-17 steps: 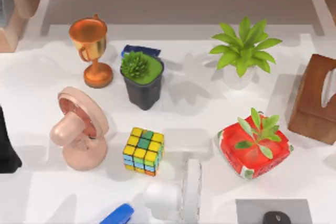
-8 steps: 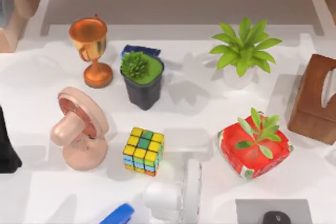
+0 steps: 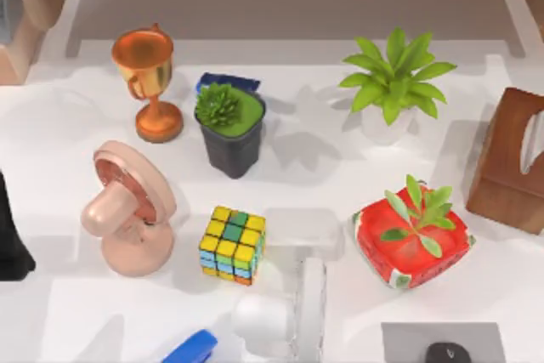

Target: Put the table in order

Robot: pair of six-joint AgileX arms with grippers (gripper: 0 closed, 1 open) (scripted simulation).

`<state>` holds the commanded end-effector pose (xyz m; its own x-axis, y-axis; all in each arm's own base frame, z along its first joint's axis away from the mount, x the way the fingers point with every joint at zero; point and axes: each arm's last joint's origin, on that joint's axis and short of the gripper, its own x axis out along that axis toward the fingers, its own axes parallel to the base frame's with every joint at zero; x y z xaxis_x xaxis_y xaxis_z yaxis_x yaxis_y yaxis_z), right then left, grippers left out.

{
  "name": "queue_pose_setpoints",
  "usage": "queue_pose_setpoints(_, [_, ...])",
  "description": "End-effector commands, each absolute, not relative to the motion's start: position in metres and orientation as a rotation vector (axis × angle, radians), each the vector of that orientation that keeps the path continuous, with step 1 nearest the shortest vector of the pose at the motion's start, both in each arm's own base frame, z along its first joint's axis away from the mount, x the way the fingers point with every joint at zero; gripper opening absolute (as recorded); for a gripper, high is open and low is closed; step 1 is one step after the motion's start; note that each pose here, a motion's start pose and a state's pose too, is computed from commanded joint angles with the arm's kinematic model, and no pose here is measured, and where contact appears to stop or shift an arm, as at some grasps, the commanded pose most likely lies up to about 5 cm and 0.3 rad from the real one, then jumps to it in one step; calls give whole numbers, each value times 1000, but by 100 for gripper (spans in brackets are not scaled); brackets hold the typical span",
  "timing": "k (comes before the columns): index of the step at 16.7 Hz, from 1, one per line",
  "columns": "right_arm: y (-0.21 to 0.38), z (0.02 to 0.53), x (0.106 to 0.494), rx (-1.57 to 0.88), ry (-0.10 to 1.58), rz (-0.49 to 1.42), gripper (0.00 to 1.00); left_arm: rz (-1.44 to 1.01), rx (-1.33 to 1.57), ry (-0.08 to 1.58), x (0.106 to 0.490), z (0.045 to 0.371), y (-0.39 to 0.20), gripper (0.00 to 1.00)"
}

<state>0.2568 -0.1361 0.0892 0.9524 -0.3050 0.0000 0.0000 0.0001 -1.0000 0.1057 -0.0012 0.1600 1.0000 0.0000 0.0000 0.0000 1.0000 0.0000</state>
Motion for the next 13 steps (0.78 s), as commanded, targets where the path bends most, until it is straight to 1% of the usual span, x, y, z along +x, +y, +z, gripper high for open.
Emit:
queue_pose_setpoints(3, [-136,89,257,-1557,243,-243,100,0,0,0,106,160,-1,100])
queue_pose_setpoints(13, [-136,89,257,-1557,243,-243,25,0,0,0,106,160,-1,100])
